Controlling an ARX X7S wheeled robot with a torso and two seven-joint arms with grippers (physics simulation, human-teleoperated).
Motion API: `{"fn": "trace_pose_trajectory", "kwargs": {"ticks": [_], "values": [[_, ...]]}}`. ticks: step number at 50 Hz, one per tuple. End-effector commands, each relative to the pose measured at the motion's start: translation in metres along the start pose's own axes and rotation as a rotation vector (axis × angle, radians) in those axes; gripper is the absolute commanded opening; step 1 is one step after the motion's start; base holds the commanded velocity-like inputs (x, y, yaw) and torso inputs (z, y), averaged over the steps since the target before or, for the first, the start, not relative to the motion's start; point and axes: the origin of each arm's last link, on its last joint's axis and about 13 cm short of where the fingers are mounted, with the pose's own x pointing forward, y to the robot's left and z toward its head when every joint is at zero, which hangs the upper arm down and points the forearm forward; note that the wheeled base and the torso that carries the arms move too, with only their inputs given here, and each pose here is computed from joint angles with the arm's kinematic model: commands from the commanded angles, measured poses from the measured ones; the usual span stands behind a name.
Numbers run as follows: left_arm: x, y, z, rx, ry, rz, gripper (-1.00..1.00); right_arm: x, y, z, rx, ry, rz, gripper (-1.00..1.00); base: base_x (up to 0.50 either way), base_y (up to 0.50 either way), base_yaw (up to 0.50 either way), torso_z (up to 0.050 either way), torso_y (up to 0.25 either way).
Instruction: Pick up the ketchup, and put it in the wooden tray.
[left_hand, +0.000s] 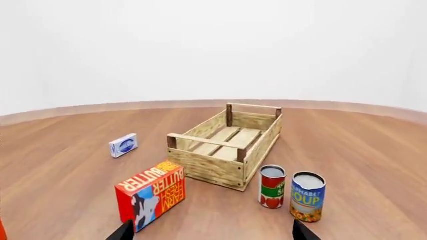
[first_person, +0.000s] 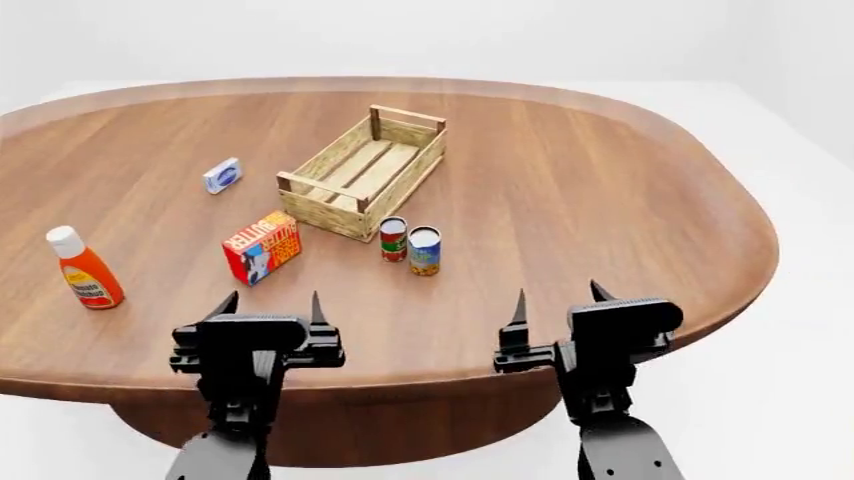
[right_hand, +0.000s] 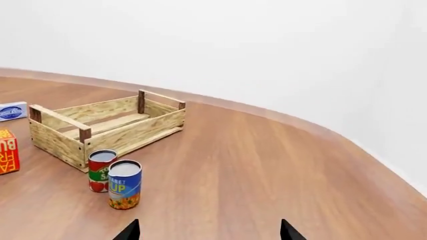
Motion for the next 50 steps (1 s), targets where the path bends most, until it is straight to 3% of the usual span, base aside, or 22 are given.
{"fn": "trace_pose_trajectory", "kwargs": {"ticks": [1,15,50], "values": [[0.031,0.009,0.027,0.043,-0.025,0.005,1.00,0.017,-0.010,0.023,-0.041,-0.003,0.025,1.00,0.00,0.00,0.00,0.000,0.000],[0.057,0.010,0.048,0.080,-0.042,-0.005,1.00,0.041,-0.026,0.059,-0.096,-0.044,0.033,1.00,0.00,0.00,0.04,0.000,0.000],[0.068,0.005,0.053,0.082,-0.060,0.000,1.00,0.050,-0.031,0.065,-0.149,-0.067,0.041,1.00,0.02,0.00,0.46,0.000,0.000]]}}
